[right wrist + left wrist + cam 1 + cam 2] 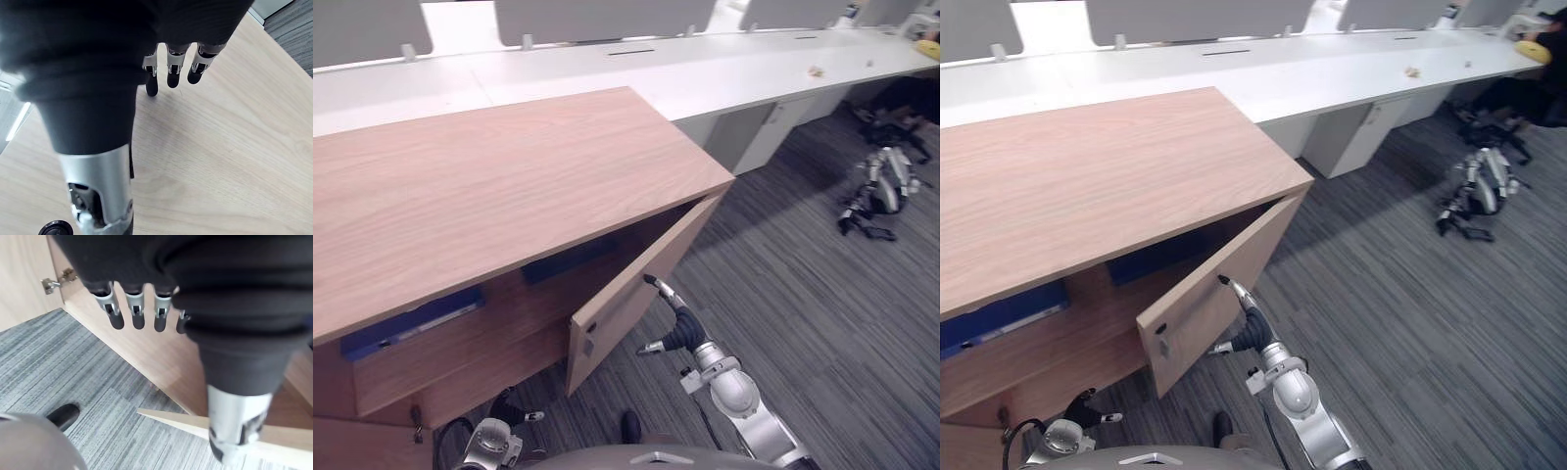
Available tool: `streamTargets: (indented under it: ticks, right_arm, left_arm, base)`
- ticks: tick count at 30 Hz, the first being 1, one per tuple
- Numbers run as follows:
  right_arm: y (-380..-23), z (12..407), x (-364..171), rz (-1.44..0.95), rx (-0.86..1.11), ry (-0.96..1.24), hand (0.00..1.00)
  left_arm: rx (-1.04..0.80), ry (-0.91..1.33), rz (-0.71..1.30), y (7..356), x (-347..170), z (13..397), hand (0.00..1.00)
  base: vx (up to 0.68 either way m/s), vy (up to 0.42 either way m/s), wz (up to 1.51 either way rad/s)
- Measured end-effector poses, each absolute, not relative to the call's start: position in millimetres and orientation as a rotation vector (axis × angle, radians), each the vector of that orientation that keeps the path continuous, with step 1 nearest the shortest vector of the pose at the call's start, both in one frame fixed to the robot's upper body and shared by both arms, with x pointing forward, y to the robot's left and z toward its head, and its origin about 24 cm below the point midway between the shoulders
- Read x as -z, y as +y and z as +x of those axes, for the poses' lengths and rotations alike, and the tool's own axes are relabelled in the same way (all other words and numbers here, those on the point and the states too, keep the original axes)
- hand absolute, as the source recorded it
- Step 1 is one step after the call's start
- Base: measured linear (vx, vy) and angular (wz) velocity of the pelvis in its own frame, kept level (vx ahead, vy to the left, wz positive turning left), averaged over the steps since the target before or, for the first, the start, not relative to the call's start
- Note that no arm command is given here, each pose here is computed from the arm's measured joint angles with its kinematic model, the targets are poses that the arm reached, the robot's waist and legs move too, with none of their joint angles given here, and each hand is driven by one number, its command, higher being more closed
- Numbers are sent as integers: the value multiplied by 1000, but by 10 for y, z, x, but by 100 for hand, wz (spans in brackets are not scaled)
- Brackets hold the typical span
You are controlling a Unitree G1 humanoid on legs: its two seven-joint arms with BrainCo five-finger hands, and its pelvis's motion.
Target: Walk over to the cabinet, pick up the folder, carry it to the office cabinet, place the folder inside the office cabinet, then close the office cabinet door
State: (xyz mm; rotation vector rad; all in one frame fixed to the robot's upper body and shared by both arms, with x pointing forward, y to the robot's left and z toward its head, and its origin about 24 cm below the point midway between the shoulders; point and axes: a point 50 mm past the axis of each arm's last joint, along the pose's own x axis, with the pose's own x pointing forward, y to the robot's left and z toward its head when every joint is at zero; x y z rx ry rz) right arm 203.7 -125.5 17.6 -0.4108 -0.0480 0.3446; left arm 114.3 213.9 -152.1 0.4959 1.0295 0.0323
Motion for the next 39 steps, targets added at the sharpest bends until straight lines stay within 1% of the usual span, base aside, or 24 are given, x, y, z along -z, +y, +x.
streamTargets:
  ticks: [6,12,16,17,23,27,30,39]
  right_arm:
    - [-1273,2139,-60,-369,-222,8,0]
    - [-1360,2064,294,-369,-162,177,0]
    - [-1512,1883,684,-412,-145,378,0]
    - [-1566,1786,831,-420,-140,459,0]
    - [-1727,1443,1224,-465,-131,707,0]
    - [-1752,1348,1340,-446,-106,797,0]
    - [-1840,1290,1409,-437,-68,862,0]
    - [-2018,1210,1474,-379,65,962,0]
  left_arm:
    - [-75,1043,451,2094,1539,1104,0]
    - [-110,1066,422,2106,1555,1029,0]
    - [-110,1070,422,2104,1559,1016,0]
    - [-110,1069,423,2108,1558,1017,0]
    - [-116,1070,410,2105,1558,1017,0]
    - [-111,1069,406,2099,1559,1022,0]
    - [-111,1071,403,2097,1561,1018,0]
    - [-122,1088,387,2110,1574,997,0]
  base:
    - [-11,-29,52]
    - [-28,-33,25]
    - [-12,1,4]
    - [0,0,0]
    - [0,0,0]
    - [-41,-3,-2]
    - [-69,-6,-9]
    - [-42,-3,-8]
